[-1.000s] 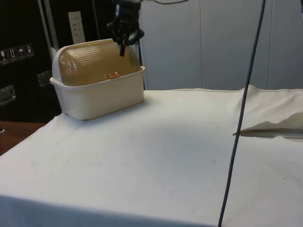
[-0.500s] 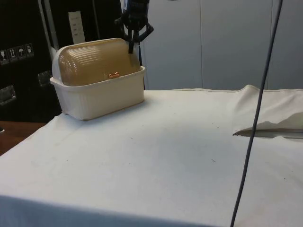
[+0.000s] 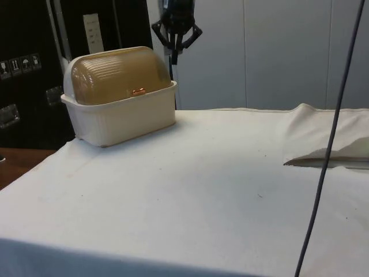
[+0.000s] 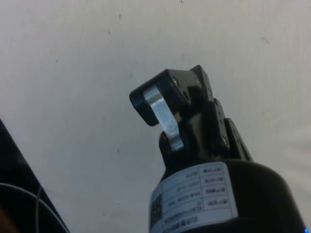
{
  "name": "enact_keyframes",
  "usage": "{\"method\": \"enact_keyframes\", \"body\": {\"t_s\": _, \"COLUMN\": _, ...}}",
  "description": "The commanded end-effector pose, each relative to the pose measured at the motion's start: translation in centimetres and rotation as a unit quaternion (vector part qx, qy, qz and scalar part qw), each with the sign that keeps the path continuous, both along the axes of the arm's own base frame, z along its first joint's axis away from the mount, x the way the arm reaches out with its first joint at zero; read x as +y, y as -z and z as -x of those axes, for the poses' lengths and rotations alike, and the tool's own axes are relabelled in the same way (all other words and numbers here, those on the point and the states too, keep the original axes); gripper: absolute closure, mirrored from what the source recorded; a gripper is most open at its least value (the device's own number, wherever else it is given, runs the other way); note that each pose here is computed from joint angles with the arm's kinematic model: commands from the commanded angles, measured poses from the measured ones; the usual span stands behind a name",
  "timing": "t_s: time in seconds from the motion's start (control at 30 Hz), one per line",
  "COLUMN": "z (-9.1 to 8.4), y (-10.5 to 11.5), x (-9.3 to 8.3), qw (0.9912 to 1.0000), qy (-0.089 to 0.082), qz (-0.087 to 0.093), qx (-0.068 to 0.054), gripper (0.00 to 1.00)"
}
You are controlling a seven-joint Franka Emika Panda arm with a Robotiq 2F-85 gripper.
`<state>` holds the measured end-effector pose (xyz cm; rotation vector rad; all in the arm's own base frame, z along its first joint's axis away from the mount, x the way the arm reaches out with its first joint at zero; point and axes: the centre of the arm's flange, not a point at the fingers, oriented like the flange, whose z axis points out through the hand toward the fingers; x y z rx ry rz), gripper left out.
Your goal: Open the lid, then close it.
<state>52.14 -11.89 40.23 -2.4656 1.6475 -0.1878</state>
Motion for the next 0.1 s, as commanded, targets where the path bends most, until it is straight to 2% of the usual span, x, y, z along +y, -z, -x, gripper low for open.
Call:
{"method": "enact_keyframes", "body": {"t_s": 0.0, "z": 0.51, "y": -0.07, "x": 0.12, "qw": 0.99998, "qy": 0.000, "qz": -0.003, "qx": 0.005, "gripper": 1.00}}
{"method": "enact_keyframes", "body": {"t_s": 0.07, "z": 0.37, "y": -0.02, "x": 0.11, "qw": 0.99998, "qy": -0.002, "qz": -0.003, "qx": 0.006, "gripper": 1.00}}
